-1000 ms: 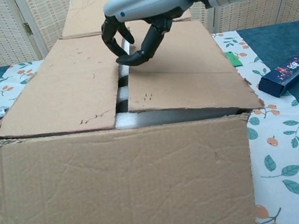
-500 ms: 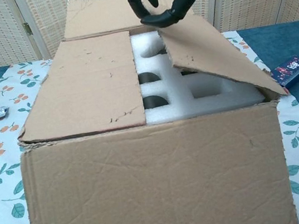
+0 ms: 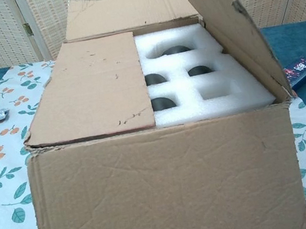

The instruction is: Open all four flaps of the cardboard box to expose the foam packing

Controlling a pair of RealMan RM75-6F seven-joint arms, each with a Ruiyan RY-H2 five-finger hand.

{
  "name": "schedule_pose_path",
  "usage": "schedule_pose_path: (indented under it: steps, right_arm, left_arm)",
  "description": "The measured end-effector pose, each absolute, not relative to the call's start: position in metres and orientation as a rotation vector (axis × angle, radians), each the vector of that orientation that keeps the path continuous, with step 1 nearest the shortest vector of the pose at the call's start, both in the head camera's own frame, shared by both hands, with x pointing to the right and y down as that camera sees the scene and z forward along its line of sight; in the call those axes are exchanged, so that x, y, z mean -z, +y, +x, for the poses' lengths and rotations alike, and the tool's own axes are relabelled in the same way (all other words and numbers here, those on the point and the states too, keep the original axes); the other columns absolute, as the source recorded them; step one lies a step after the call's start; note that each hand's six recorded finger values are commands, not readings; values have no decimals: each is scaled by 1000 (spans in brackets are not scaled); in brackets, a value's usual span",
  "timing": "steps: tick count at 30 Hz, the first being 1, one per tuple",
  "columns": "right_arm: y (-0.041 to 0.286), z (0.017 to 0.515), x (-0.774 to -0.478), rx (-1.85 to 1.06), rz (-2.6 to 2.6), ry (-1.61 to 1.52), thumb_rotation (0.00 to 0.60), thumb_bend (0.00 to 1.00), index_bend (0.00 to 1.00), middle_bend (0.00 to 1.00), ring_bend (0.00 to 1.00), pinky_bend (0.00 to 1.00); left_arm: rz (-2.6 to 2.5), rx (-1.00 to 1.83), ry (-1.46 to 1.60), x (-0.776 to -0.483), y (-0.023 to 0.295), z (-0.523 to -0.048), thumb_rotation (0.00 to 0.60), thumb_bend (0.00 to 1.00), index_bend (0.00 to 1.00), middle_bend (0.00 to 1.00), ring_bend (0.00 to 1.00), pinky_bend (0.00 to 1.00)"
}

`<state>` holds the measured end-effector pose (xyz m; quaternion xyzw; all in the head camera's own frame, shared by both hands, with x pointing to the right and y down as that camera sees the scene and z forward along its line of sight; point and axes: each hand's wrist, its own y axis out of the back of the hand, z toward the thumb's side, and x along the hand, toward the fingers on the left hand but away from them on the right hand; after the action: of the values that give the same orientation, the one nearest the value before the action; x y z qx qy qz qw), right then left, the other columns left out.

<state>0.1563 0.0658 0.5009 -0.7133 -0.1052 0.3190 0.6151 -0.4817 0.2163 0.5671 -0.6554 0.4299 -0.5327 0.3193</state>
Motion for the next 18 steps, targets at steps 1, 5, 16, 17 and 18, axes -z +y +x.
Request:
schedule_pose_path:
  steps: [1, 5, 16, 17, 18]
  right_arm:
    - [66, 159, -499, -734, -1642, -248, 250, 539, 516, 374, 385, 224]
    - [67, 169, -490, -725, -1637, -277, 249, 538, 517, 374, 381, 224]
    - [80, 205, -475, -740, -1593, -311, 250, 539, 518, 377, 376, 224]
    - [82, 208, -473, -740, -1588, -315, 251, 539, 518, 377, 376, 224]
    - [83, 211, -471, -740, -1584, -320, 251, 539, 518, 377, 376, 224]
  left_arm:
    - [-1723, 1402, 1129, -567, 216, -482, 600, 99, 0, 0, 0, 0]
    - [-1723, 1409, 1124, -569, 216, -481, 600, 99, 0, 0, 0, 0]
    - [-1721, 1428, 1109, -576, 215, -480, 600, 99, 0, 0, 0, 0]
    - [-1722, 1429, 1108, -576, 215, -480, 600, 99, 0, 0, 0, 0]
    - [-1724, 1431, 1105, -577, 215, -480, 600, 99, 0, 0, 0, 0]
